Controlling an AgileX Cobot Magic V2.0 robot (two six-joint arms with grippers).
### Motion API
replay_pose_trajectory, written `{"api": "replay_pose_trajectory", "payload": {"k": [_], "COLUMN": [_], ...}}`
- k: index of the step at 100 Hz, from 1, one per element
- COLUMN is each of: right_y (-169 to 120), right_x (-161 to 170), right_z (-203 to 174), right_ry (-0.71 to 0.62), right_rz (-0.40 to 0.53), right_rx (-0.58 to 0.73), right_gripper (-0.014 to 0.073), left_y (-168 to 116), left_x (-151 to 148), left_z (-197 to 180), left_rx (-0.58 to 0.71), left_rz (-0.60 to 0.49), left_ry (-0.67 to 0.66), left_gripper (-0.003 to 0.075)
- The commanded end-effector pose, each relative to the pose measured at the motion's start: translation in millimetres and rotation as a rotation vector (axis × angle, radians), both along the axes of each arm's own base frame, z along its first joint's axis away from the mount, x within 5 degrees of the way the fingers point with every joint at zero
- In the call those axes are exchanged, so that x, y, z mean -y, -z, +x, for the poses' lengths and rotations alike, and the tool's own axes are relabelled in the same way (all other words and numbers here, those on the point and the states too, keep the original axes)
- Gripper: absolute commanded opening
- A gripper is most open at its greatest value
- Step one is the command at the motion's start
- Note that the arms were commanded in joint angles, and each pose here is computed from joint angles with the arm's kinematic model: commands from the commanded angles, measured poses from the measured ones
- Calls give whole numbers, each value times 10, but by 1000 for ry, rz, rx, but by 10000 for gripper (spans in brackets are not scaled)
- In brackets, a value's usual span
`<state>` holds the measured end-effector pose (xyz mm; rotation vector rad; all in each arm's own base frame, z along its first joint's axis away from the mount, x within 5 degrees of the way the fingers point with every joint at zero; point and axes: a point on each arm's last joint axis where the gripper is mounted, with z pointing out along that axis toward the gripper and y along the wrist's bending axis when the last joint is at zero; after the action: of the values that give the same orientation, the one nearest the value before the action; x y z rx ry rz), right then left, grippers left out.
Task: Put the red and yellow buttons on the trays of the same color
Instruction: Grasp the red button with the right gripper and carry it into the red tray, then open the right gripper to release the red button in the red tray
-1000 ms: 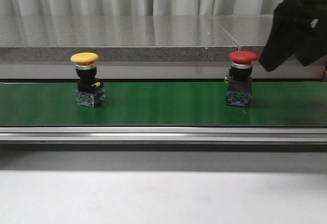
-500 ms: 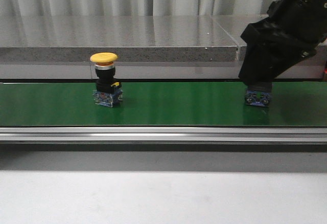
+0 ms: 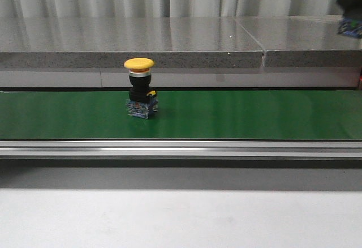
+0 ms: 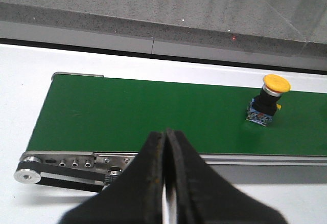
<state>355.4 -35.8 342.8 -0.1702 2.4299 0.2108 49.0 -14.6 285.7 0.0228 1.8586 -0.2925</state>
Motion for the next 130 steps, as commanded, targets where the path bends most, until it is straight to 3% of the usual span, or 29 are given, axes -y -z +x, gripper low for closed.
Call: {"api": "replay_pose_trajectory", "payload": {"k": [1, 24, 50, 97, 130], "right_y": [-398, -460, -122, 546, 885], "right_x": [356, 1271, 1901, 2227, 2252], "right_z": [-84, -156, 84, 715, 869], "right_ry": [132, 383, 509, 489, 479], "right_rz": [-17, -50, -49, 17, 35], "right_rx": [155, 204, 199, 125, 75], "right_gripper": [93, 93, 93, 93, 93], "left_y": [-145, -145, -145, -145, -145], "left_x": [4, 4, 4, 4, 4], "left_z": [10, 10, 10, 10, 10], "left_rx": [82, 82, 82, 82, 83], "left_rz": [-31, -31, -31, -31, -31], "left_ry": [1, 1, 1, 1, 1], "left_gripper": [-19, -19, -19, -19, -19]}}
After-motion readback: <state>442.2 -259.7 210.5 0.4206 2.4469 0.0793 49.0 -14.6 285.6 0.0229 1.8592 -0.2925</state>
